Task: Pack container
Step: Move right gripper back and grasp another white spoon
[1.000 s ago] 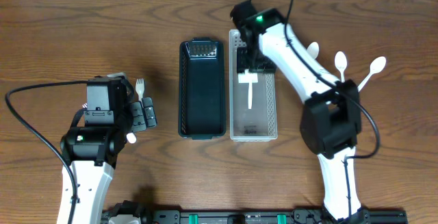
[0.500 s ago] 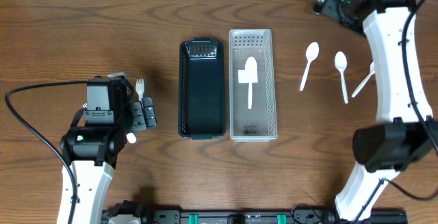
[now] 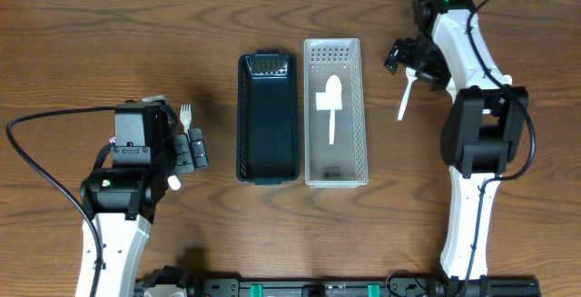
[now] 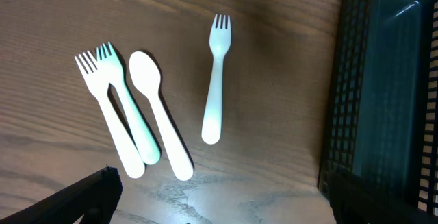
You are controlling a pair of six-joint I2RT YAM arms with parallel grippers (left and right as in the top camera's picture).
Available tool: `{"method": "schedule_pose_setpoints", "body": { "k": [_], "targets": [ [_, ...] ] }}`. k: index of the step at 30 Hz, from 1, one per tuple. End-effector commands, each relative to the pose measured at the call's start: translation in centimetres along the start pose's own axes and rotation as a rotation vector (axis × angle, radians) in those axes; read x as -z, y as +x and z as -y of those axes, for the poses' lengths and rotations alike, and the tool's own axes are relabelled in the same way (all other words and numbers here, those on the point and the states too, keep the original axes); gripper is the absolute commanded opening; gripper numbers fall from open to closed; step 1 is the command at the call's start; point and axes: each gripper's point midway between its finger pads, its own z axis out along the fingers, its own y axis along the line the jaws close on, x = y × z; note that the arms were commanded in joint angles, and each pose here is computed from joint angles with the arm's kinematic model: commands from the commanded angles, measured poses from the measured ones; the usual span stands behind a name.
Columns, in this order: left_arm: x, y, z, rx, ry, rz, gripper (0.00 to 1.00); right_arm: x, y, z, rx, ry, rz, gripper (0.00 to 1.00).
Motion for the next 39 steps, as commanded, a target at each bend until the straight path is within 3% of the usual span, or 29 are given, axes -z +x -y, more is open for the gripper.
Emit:
{"method": "schedule_pose_setpoints", "body": {
  "k": [1, 19, 24, 27, 29, 31, 35, 39],
  "targets": [
    [0.4, -0.8, -0.1, 0.005, -0.004, 0.023, 0.98, -1.1, 0.3, -0.7, 0.007, -0.001, -0.013, 0.97],
    [0.5, -1.3, 0.0, 0.007, 0.000, 0.041, 0.98, -3.4, 0.1, -0.7, 0.043, 0.003, -0.032, 0.88],
    [0.5, -1.2, 0.0, 0.007, 0.000, 0.041, 0.98, -3.4, -0.1, -0.5, 0.051, -0.024, -0.045, 0.65],
    [0.5, -1.2, 0.0, 0.007, 0.000, 0.041, 0.98, -3.4, -0.2, -0.1, 0.043, -0.025, -0.052, 0.62],
    [0.5, -1.2, 0.0, 0.007, 0.000, 0.041, 0.98, -3.5, -0.2, 0.2, 0.037, -0.023, -0.055, 0.46],
    [0.5, -1.2, 0.0, 0.007, -0.001, 0.040, 0.98, -3.5, -0.2, 0.5, 0.032, -0.020, -0.060, 0.37],
    [0.5, -1.2, 0.0, 0.007, 0.000, 0.041, 0.98, -3.5, -0.2, 0.6, 0.030, -0.017, -0.066, 0.32],
    [0.5, -1.2, 0.0, 0.007, 0.000, 0.041, 0.98, -3.5, 0.0, 0.6, 0.031, -0.015, -0.069, 0.17]
  ]
}}
